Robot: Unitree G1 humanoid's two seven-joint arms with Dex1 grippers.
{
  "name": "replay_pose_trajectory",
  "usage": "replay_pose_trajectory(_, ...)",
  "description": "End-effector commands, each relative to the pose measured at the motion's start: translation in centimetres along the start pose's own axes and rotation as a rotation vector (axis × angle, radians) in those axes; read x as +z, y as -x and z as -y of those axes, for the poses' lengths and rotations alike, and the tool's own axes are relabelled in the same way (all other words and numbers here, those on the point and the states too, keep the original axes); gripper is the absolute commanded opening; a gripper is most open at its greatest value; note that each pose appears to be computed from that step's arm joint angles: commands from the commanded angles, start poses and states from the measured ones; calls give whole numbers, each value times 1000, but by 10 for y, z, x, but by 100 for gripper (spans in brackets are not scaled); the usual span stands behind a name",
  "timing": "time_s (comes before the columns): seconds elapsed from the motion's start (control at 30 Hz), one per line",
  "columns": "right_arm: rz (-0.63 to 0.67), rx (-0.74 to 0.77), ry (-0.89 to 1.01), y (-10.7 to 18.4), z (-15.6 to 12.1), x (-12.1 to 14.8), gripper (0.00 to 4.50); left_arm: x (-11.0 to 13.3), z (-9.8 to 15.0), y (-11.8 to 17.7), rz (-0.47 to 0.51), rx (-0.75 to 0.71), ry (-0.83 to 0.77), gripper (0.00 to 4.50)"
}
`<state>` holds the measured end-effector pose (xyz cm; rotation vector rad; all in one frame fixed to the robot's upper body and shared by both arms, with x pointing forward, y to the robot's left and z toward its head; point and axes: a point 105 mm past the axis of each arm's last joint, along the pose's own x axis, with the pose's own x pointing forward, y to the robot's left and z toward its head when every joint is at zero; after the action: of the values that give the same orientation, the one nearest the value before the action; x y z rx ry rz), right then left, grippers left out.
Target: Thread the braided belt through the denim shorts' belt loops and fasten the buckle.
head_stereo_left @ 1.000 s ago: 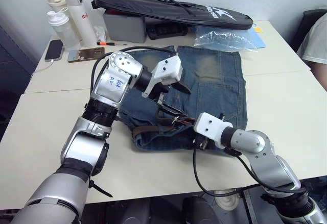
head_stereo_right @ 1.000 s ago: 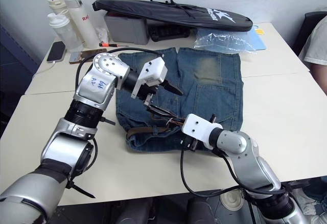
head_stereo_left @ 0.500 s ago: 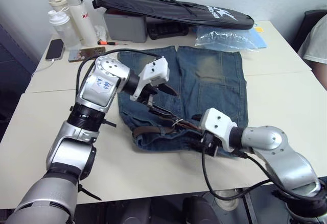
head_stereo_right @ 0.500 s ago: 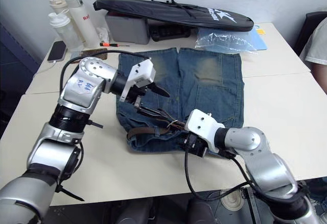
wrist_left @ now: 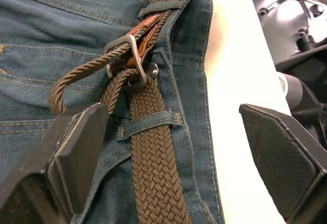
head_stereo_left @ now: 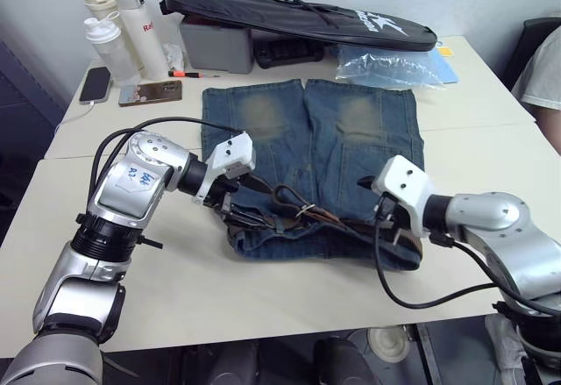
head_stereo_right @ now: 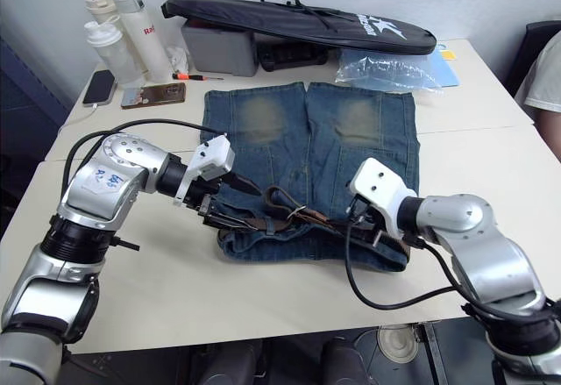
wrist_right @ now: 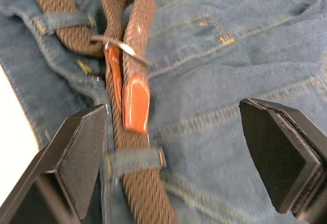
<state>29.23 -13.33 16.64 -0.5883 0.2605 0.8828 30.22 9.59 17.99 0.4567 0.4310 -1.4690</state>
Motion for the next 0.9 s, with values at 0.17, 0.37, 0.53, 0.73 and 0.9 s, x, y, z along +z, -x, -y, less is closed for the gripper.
replay_pose_trajectory(0.17, 42, 33, 13, -3, -2, 6, 211, -3, 17, 15, 35, 48, 60, 450)
replay_pose_trajectory(0.37, 41, 108, 11, -7, -10, 6, 119, -13, 20, 20, 32, 106, 112, 450)
replay_pose_trajectory(0.53, 42, 155, 8, -14, -16, 6, 119, -16, 24, 20, 32, 126, 122, 450)
replay_pose_trajectory(0.73, 19, 146, -1, -25, -15, 0, 119, -17, 26, 20, 35, 139, 128, 450)
replay_pose_trajectory(0.9, -14, 136, -4, -30, -13, -7, 119, -17, 26, 21, 37, 150, 130, 450)
